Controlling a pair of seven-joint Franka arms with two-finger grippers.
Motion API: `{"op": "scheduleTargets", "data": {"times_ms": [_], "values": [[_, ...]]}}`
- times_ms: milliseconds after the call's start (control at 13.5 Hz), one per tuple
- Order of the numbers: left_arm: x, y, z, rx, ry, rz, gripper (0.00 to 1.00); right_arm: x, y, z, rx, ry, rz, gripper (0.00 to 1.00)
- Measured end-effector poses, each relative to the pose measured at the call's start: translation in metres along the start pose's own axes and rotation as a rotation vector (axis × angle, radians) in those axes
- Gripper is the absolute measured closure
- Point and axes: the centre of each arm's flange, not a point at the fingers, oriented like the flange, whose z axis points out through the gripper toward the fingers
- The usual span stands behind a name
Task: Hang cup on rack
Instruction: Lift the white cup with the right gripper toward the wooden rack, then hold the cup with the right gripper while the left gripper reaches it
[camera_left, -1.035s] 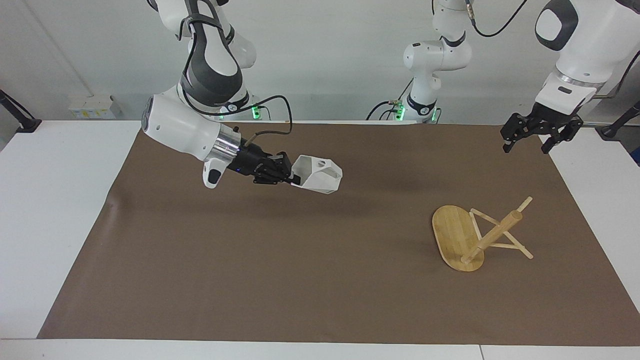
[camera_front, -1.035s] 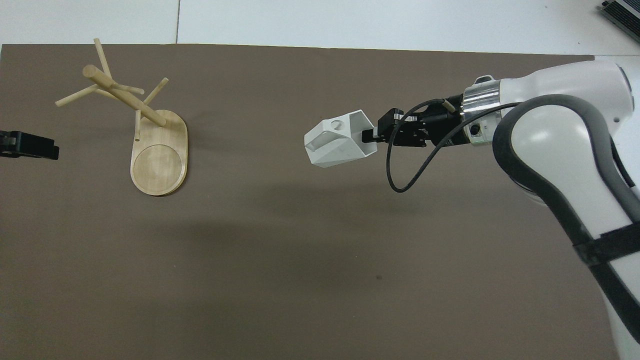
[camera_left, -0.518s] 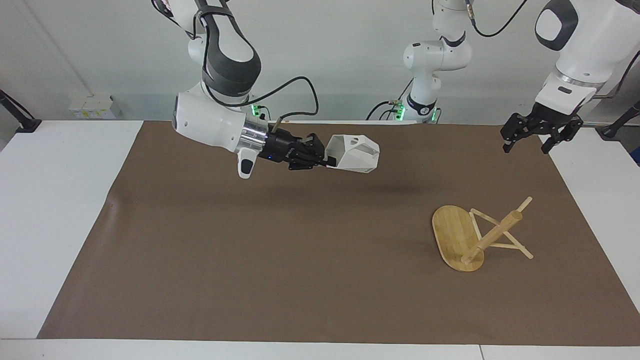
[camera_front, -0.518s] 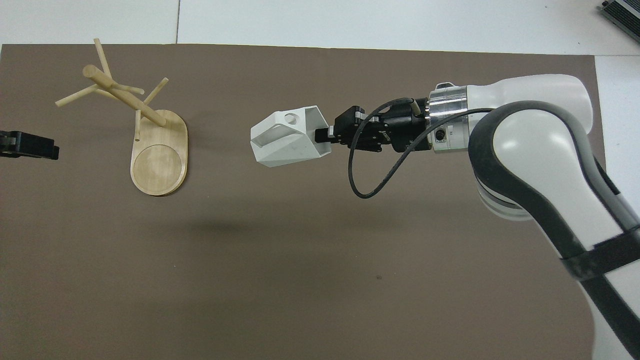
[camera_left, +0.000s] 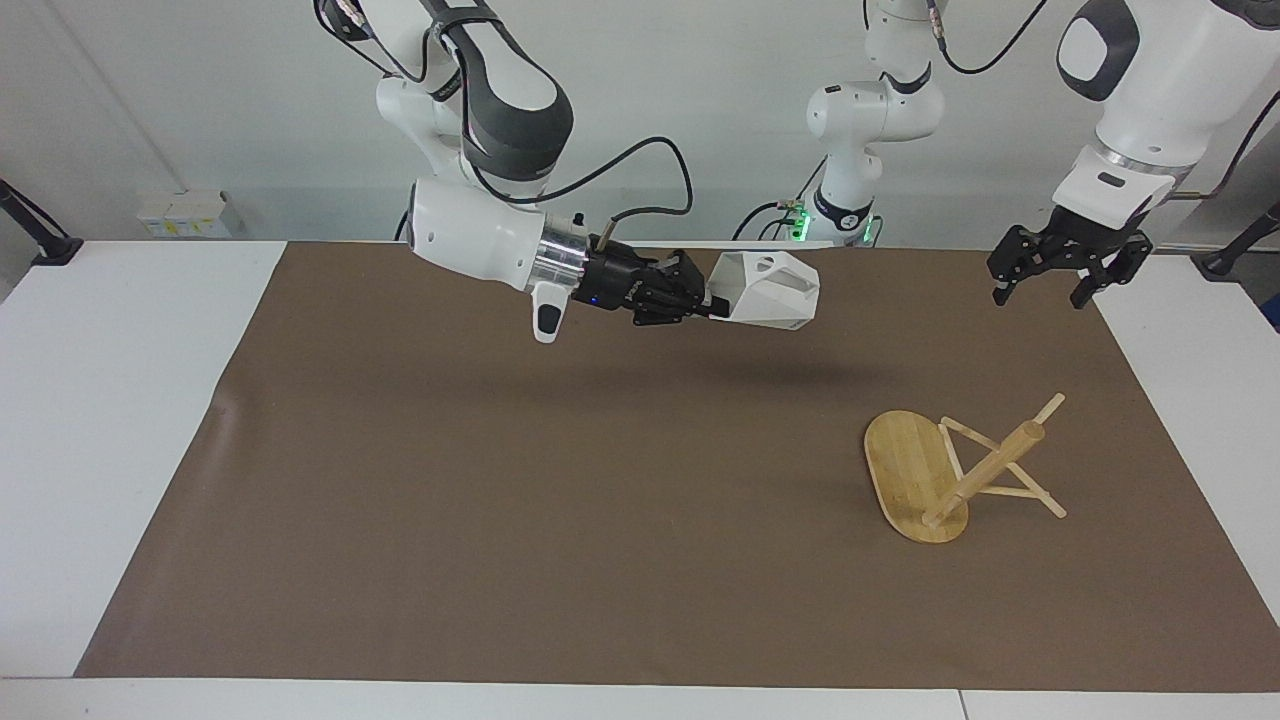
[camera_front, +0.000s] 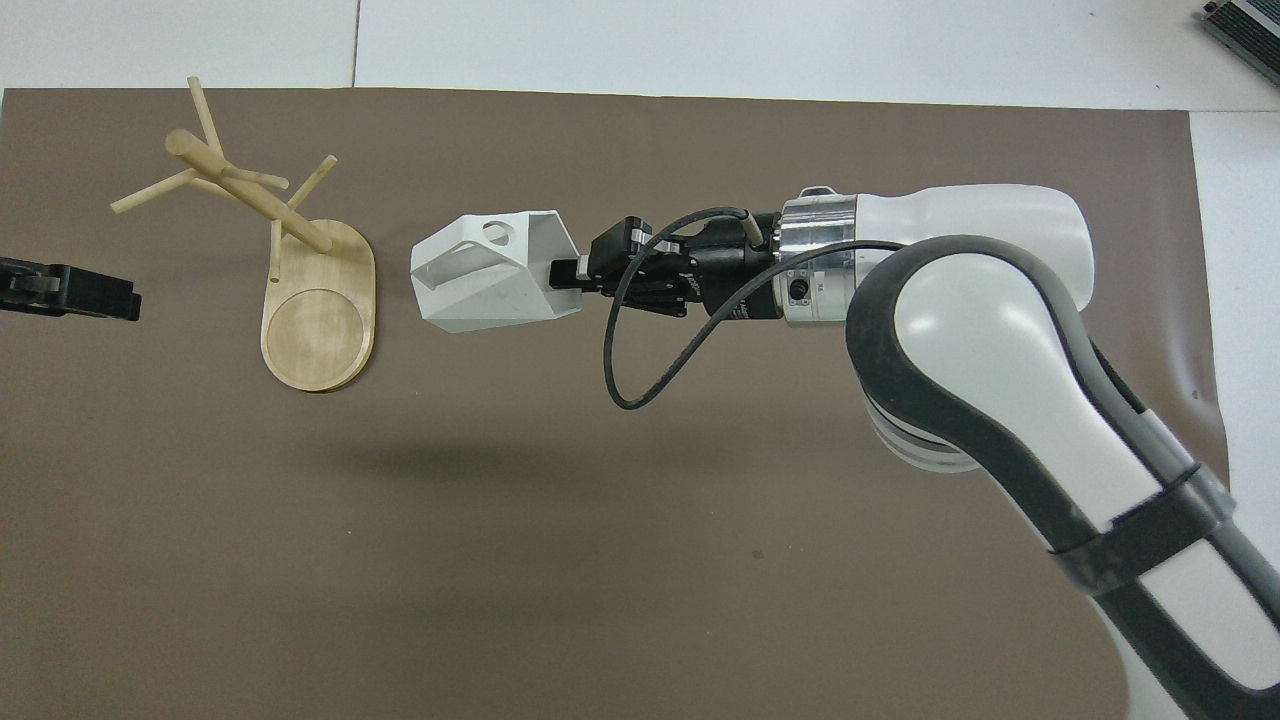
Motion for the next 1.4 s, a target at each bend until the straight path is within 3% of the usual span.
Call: {"op": "scheduleTargets", "data": {"times_ms": [148,370,592,887,1109,1405], "values": [[0.001,0.011,0.0,-0.005,0.001,0.046,0.0,-0.003,0.0,0.004,-0.007,-0.017,-0.007,0.96],[0.004,0.029,-0.003,-0.145,0.049,0.227,0.0,-0.007,0.002,0.007,-0.05,-0.052,-0.039,0.96],[0.005,0.046,-0.004,-0.235,0.097,0.461,0.0,-0.01,0.0,0.011,-0.059,-0.06,-0.051,0.96],[-0.004,0.086,0.009,-0.262,0.101,0.729,0.0,-0.013,-0.002,0.014,-0.059,-0.067,-0.054,0.96],[-0.008,0.132,0.02,-0.241,0.166,0.807,0.0,-0.013,-0.002,0.015,-0.059,-0.068,-0.055,0.96],[-0.025,0.155,0.028,-0.263,0.14,0.94,0.0,-0.014,-0.002,0.016,-0.059,-0.069,-0.056,0.96]]}}
